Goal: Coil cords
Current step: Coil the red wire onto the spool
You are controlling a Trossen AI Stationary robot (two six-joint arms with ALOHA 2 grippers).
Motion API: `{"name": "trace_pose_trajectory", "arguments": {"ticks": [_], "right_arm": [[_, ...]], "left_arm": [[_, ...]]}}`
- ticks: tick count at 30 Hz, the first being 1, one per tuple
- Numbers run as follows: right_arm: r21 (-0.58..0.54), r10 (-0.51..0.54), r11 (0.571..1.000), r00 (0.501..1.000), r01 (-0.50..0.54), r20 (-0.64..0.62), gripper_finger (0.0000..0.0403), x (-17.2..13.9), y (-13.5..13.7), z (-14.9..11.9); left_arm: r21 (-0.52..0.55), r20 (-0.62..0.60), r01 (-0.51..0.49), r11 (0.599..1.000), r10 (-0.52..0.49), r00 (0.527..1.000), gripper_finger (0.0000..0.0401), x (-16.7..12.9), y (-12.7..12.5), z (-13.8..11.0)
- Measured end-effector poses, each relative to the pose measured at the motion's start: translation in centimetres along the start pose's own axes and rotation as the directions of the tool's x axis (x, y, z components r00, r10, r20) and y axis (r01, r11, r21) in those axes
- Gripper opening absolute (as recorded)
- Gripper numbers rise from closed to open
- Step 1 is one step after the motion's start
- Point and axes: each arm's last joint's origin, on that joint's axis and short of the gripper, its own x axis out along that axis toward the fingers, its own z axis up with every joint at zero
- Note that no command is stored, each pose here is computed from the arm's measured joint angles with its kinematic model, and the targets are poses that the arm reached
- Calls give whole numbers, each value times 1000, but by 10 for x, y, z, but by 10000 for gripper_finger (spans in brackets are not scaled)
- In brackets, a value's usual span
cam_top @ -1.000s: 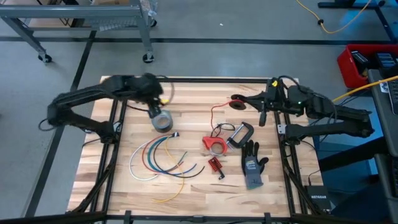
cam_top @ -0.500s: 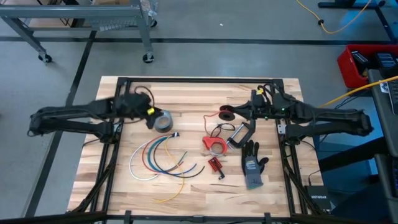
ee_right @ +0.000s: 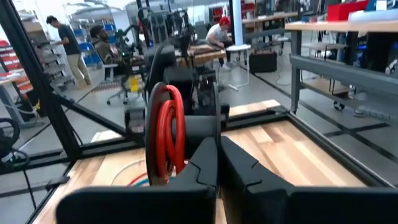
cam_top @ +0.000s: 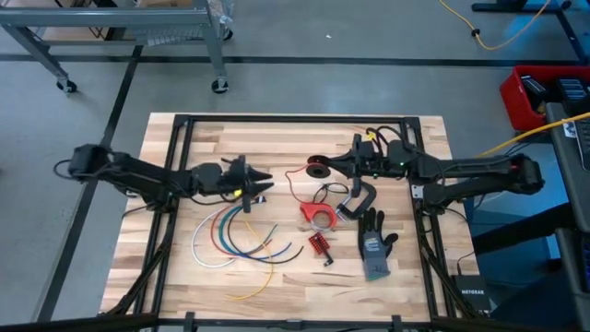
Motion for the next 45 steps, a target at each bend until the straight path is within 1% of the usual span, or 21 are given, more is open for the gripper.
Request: {"name": "trace_pose_trajectory", "arguments": {"ticks": [2,5,7,14,19,23,28,45], "right_arm": [[-1,5,1000,1000,-5,31,3,5,0,0],[-3,13,1000,997,-12,78,3,11,0,1],[-4,16,1000,995,-15,97,3,14,-1,0],[-5,16,1000,995,-16,99,3,17,-1,-1],[-10,8,1000,995,-7,100,3,17,-1,-1],[-10,3,1000,995,-2,97,3,17,-1,-2],[-10,0,1000,995,1,100,3,17,-1,-1],[-13,8,1000,995,-6,97,3,17,-1,-1]], "left_arm": [[32,15,-23,999,23,1000,120,7,-1,-6],[51,42,-72,996,70,997,120,15,-1,-14],[47,62,-81,996,78,995,120,21,-2,-15],[50,70,-70,996,66,995,120,35,-8,-14],[70,76,-57,996,51,996,120,36,-12,-11],[41,79,-55,998,52,996,120,36,-12,-11],[43,72,-57,997,54,996,119,36,-12,-12],[47,72,-68,997,64,995,33,37,-10,-11]]}}
